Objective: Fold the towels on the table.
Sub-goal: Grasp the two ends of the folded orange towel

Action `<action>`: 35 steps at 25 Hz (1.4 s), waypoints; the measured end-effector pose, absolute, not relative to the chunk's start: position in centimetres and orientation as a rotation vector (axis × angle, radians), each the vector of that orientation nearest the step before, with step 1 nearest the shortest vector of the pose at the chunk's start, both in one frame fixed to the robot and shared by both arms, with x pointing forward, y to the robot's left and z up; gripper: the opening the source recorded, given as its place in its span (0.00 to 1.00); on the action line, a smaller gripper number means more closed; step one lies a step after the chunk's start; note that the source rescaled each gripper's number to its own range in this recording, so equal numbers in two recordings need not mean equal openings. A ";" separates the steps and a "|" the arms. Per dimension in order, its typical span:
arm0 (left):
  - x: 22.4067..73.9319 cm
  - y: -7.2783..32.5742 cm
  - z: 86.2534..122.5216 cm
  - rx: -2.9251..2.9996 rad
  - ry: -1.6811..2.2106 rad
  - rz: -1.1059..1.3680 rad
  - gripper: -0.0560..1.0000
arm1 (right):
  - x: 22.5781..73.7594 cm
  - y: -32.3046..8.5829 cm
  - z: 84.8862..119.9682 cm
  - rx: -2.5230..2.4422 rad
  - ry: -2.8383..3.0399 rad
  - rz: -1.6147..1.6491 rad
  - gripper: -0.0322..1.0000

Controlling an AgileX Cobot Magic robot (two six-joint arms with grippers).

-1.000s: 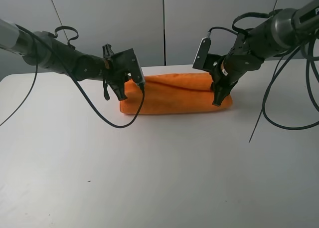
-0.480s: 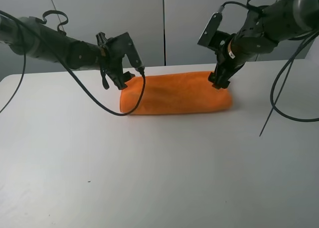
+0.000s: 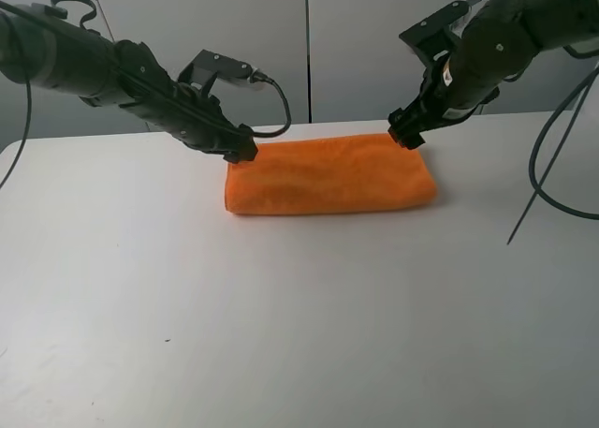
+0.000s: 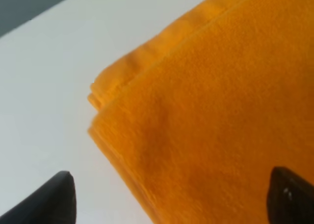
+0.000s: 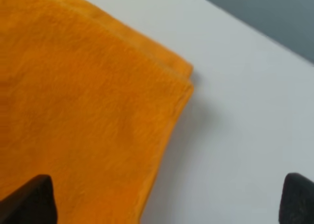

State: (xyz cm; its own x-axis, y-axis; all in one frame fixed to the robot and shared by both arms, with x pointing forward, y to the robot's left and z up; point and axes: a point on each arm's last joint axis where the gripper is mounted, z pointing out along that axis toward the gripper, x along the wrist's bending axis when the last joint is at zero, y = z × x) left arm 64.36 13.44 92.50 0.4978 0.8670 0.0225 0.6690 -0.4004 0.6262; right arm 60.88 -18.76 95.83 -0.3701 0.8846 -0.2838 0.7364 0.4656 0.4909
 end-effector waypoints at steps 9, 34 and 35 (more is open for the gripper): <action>66.2 16.2 94.1 1.976 1.713 0.288 0.99 | 62.3 -19.8 98.6 1.677 2.308 0.583 0.98; 68.5 15.2 87.3 2.070 1.880 0.098 0.99 | 65.3 -22.6 91.5 2.161 2.289 0.636 0.98; 68.5 15.1 87.3 2.072 1.878 0.097 0.99 | 65.4 -22.9 91.4 2.166 2.286 0.638 0.98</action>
State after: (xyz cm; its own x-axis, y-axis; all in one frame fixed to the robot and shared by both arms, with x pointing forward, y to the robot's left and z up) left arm 68.49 15.14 87.26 0.1230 0.9767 -0.1761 0.9534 -0.0671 0.2942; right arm 65.39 -22.88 91.38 -0.0896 0.9437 0.3183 0.9721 0.0133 0.2340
